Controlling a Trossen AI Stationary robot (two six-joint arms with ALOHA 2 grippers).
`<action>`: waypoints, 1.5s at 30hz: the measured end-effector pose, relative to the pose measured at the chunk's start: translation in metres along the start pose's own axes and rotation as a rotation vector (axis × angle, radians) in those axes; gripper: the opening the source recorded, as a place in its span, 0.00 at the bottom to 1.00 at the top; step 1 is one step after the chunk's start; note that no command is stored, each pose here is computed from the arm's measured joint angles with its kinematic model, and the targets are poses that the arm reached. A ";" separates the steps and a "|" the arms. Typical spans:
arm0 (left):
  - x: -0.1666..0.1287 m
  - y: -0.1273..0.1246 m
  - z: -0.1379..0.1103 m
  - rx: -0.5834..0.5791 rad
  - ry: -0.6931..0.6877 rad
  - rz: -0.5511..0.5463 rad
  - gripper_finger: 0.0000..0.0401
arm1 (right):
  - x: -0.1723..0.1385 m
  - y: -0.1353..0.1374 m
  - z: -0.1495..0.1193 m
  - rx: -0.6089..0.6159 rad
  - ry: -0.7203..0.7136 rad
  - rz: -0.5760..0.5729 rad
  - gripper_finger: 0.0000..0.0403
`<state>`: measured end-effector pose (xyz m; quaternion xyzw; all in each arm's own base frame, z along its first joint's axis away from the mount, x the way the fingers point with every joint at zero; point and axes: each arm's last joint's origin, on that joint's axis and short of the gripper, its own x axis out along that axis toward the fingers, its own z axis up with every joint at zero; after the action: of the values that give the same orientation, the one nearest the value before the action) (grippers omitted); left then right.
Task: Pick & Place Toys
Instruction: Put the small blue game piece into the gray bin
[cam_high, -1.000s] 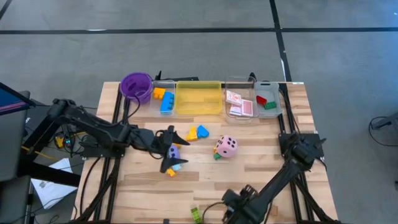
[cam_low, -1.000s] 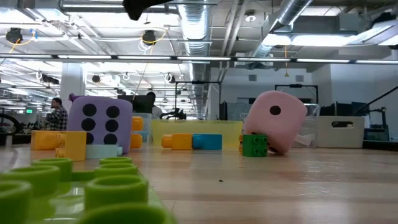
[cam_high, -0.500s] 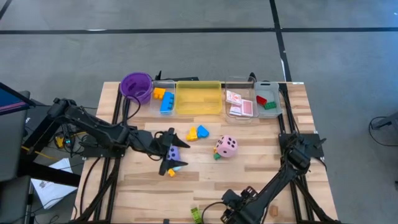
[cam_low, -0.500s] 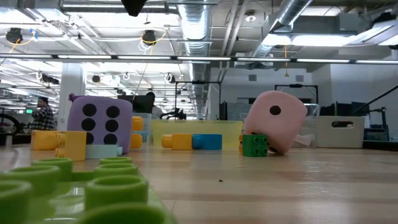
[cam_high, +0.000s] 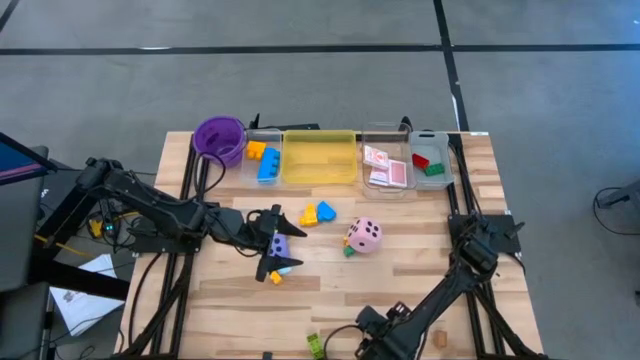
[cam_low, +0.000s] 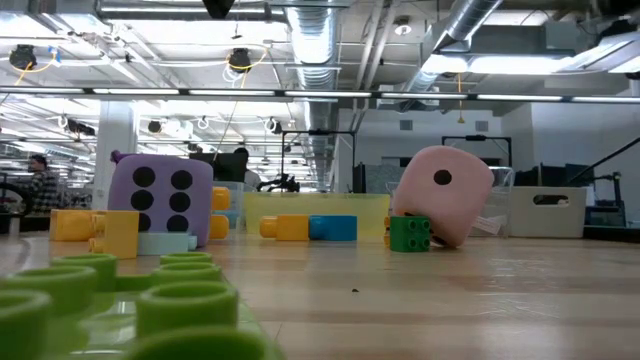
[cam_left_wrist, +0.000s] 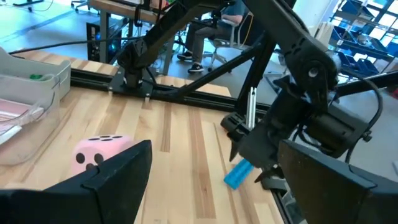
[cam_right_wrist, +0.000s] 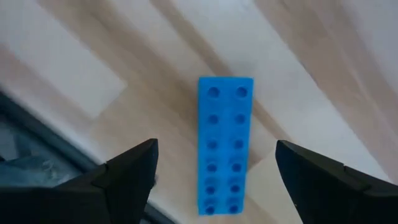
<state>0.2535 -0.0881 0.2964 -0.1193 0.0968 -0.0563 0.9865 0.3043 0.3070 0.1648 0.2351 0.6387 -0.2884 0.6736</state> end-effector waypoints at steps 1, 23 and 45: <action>0.000 0.000 0.000 0.000 0.000 0.000 0.85 | 0.002 -0.001 0.000 -0.001 0.000 -0.007 0.79; 0.000 0.000 0.000 -0.002 0.001 -0.004 0.85 | 0.025 0.002 -0.001 -0.010 0.051 0.076 0.69; 0.000 0.000 0.000 -0.002 -0.005 -0.001 0.85 | -0.028 -0.029 0.024 0.016 -0.120 0.015 0.30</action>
<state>0.2536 -0.0881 0.2968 -0.1203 0.0946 -0.0562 0.9866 0.3007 0.2722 0.1959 0.2277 0.5930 -0.3019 0.7109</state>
